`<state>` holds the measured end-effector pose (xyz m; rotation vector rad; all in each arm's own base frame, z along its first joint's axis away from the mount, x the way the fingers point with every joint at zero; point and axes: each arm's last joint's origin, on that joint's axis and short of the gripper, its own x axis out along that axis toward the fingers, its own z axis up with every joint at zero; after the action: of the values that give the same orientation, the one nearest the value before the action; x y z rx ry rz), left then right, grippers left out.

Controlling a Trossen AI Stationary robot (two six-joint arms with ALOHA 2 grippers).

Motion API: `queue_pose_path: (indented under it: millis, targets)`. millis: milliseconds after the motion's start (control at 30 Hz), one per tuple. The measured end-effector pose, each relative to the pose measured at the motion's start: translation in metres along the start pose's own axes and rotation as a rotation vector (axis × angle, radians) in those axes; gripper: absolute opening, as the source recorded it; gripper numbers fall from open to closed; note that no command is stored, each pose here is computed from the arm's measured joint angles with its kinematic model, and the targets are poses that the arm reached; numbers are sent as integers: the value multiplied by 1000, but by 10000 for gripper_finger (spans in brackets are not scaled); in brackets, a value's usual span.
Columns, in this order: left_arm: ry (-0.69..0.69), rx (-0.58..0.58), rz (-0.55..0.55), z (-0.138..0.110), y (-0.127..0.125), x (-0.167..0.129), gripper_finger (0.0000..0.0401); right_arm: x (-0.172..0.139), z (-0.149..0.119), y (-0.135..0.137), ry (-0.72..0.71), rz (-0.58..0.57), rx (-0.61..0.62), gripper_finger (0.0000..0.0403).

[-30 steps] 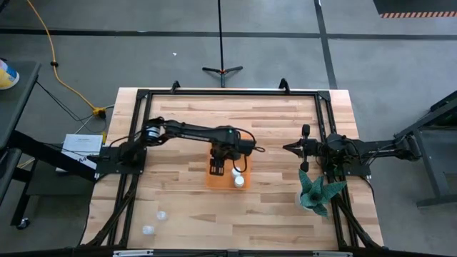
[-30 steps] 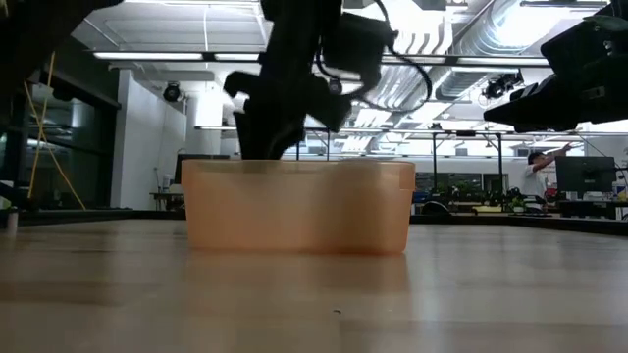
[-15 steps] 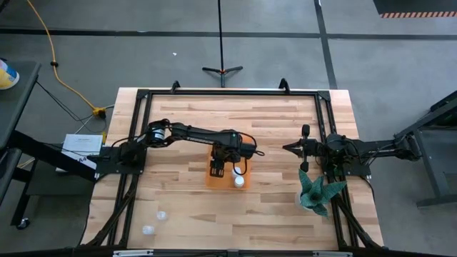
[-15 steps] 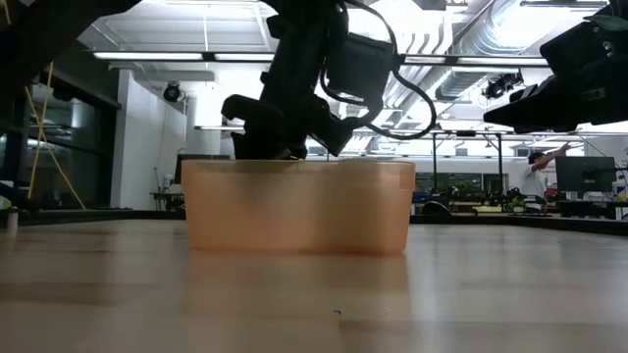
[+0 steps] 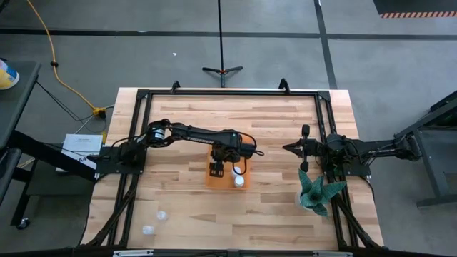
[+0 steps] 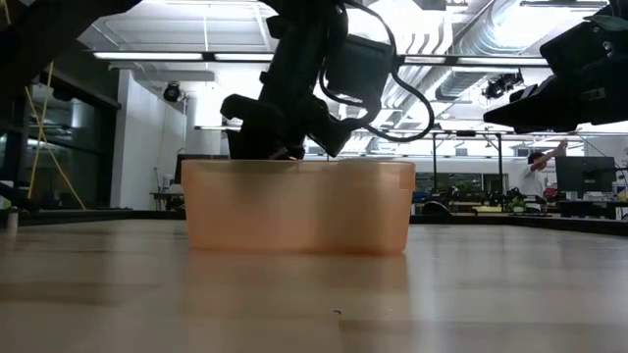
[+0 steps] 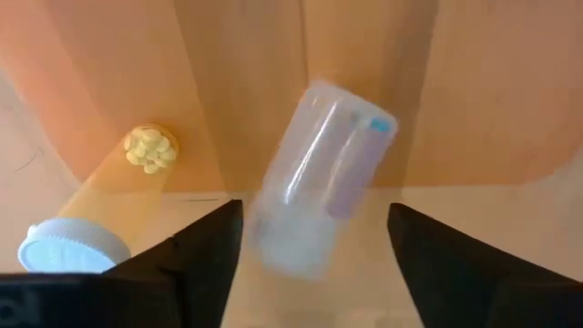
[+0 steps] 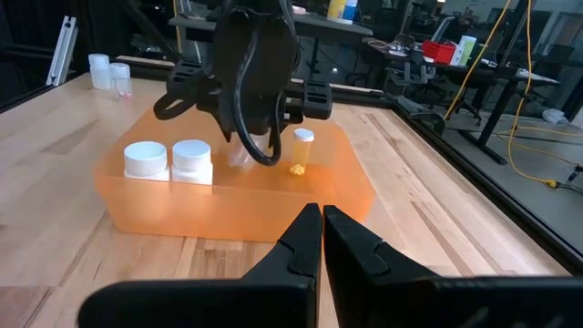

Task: Pick and place pill bottles into a basket
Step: Put the top transparent pill bottle into the orange bin

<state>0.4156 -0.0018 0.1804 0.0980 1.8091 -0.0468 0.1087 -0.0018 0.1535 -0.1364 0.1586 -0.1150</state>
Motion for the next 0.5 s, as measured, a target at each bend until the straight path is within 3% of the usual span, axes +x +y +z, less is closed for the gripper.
queue_pose_path:
  millis: [233,400,500]
  targets:
    - [53,2,0,-6,0,-7,355,0,0,0,0,0,0,7]
    - [40,-70,-7,-10,0,-23,351,0,0,0,0,0,0,7]
    - [-4,-107,-75,-20,-5,-40,339,0,0,0,0,0,0,7]
